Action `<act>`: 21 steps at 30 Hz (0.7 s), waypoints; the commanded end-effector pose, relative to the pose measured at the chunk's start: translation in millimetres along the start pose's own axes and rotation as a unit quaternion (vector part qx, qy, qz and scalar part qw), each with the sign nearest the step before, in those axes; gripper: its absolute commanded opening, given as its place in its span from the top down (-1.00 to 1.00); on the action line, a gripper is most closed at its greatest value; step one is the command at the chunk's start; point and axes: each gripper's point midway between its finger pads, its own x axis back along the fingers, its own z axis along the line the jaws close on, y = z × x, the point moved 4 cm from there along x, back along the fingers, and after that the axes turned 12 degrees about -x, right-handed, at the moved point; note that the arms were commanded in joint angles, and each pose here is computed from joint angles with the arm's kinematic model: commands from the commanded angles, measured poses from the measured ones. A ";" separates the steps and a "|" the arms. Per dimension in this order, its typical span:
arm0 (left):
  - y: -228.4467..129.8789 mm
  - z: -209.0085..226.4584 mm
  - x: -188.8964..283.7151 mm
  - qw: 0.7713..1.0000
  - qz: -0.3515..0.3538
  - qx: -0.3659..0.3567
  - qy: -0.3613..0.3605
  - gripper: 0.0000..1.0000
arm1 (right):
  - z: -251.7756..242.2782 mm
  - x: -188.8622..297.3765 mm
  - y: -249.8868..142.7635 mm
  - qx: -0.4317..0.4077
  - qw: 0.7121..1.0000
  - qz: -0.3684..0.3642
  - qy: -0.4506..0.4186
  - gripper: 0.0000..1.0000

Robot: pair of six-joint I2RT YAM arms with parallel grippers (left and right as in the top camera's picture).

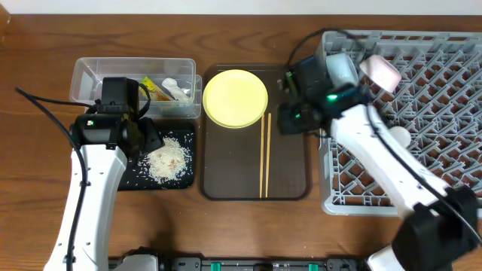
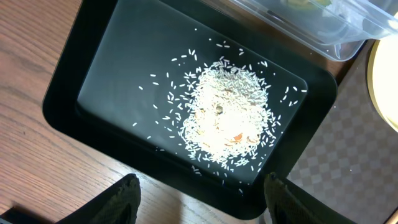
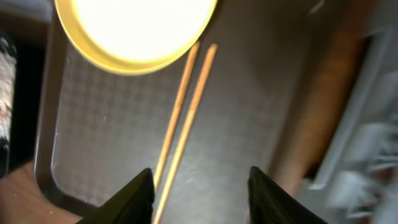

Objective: Sort waste into correct bins and load items into the dishwasher rack
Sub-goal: 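Lower the right gripper onto the wooden chopsticks and grasp one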

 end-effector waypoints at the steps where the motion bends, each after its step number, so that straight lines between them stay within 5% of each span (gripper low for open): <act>1: 0.8 2.1 3.6 1.000 -0.006 0.005 0.001 -0.33 | 3.7 -34.8 -18.9 -0.023 0.998 0.042 -0.034 0.15; 13: 0.8 2.1 3.6 1.000 -0.006 0.005 0.001 -0.33 | -8.5 -125.3 -59.4 -0.051 0.982 0.143 -0.110 0.22; 21: 0.8 2.1 3.6 1.000 -0.006 0.005 0.001 -0.33 | -10.7 -134.0 -62.5 -0.060 0.980 0.148 -0.118 0.22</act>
